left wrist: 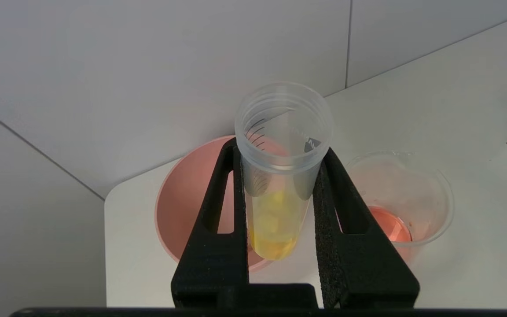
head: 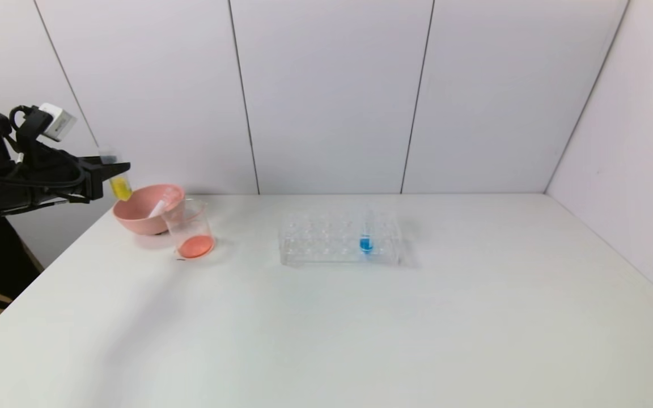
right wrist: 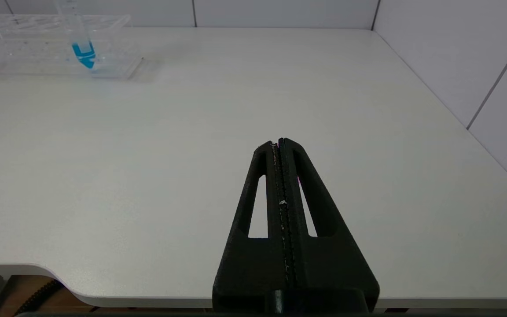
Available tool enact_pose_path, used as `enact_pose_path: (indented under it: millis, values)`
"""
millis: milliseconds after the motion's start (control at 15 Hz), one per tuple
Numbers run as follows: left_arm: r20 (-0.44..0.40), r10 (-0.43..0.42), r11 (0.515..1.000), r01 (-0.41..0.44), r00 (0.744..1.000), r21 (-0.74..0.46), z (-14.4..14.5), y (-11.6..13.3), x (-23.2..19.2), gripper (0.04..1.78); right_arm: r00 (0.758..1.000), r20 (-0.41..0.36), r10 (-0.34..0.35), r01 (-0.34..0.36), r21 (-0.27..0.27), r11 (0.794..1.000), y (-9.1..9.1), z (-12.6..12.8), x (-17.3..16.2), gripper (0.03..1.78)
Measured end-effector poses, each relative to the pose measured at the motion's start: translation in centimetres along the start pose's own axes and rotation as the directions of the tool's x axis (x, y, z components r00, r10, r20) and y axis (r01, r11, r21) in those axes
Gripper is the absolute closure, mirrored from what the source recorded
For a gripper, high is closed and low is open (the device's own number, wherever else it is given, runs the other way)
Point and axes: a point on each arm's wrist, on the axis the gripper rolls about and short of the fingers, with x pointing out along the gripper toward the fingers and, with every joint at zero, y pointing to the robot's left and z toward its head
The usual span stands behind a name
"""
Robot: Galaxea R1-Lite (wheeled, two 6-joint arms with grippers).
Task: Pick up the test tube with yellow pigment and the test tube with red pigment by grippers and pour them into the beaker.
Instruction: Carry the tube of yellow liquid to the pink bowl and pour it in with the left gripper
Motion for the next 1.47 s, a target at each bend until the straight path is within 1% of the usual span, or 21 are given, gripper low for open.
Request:
enact_pose_path:
  millis: [200,333,667,733,933,1333,1467]
  values:
    - [0.04,-0.022,0.998,0.019,0.999,0.055,1.0,0.7,0.6,1.38,1.0,0.0,0.0,0.0,0.0,1.0,0.0,0.0,0.0,1.7]
    - [0.06,-0.039,0.997,0.034,0.997,0.07,1.5,0.9,0.9,1.38,1.0,0.0,0.0,0.0,0.0,1.0,0.0,0.0,0.0,1.7]
    - [0.067,-0.052,0.996,0.048,0.996,0.074,1.9,1.0,0.9,1.38,1.0,0.0,0.0,0.0,0.0,1.0,0.0,0.0,0.0,1.7]
    - [0.061,-0.056,0.996,0.051,0.997,0.074,1.8,0.9,0.9,1.38,1.0,0.0,0.0,0.0,0.0,1.0,0.0,0.0,0.0,1.7]
    - [-0.004,-0.068,0.997,0.068,0.998,0.034,1.5,0.6,0.5,1.38,1.0,0.0,0.0,0.0,0.0,1.0,0.0,0.0,0.0,1.7]
    - [-0.071,-0.085,0.996,0.084,0.994,-0.017,3.4,0.7,0.2,1.38,1.0,0.0,0.0,0.0,0.0,1.0,0.0,0.0,0.0,1.7]
    - [-0.075,-0.09,0.996,0.091,0.993,0.018,3.8,0.8,0.3,1.38,1.0,0.0,0.0,0.0,0.0,1.0,0.0,0.0,0.0,1.7]
